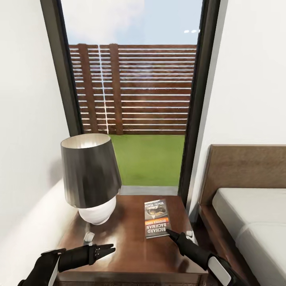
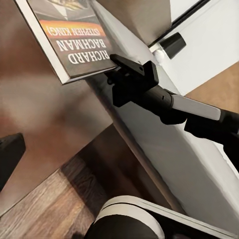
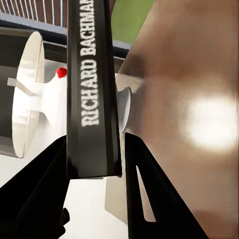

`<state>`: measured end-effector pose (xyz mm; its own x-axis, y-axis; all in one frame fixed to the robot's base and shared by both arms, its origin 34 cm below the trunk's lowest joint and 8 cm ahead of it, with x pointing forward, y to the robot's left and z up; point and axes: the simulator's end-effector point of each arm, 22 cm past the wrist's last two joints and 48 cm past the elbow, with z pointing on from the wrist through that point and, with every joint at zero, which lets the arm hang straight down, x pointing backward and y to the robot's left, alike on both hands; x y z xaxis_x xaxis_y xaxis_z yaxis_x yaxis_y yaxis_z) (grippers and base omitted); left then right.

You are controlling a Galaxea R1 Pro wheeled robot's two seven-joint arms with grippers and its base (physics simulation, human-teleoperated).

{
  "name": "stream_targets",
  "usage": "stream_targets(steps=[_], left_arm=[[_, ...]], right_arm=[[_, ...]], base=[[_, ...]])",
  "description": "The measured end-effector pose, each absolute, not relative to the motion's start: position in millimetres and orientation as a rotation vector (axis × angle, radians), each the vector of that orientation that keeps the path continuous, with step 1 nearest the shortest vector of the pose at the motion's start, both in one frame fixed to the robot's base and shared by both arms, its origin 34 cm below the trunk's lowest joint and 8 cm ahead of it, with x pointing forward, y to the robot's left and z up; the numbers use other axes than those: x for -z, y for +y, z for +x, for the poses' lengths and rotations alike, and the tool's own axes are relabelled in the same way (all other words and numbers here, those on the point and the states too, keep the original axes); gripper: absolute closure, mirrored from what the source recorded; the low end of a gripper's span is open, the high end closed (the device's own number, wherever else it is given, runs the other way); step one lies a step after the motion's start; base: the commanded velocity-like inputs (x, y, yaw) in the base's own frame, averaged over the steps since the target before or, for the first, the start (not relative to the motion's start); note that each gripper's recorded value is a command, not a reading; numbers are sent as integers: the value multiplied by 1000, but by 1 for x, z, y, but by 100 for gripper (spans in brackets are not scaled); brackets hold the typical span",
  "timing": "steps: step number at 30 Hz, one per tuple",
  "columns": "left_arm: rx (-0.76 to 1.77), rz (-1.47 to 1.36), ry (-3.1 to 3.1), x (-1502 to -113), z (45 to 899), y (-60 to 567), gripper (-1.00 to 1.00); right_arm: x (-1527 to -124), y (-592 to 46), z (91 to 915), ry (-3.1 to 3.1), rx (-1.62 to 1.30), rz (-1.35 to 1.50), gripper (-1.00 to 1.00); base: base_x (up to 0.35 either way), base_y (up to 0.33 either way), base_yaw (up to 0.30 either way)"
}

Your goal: In the bedroom, move the book from the bed onto either nightstand, and place the two sandals side by side next to the bed.

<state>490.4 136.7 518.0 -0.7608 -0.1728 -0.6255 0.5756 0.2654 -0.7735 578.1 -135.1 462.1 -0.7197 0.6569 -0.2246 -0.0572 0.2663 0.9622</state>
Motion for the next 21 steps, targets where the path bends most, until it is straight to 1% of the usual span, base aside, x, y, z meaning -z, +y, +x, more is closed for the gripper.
stream_targets(steps=[21], left_arm=[[1573, 333, 1951, -484, 485, 137, -100]], right_arm=[[-425, -135, 571, 1960, -1506, 578, 100]], base=[[0, 0, 0]])
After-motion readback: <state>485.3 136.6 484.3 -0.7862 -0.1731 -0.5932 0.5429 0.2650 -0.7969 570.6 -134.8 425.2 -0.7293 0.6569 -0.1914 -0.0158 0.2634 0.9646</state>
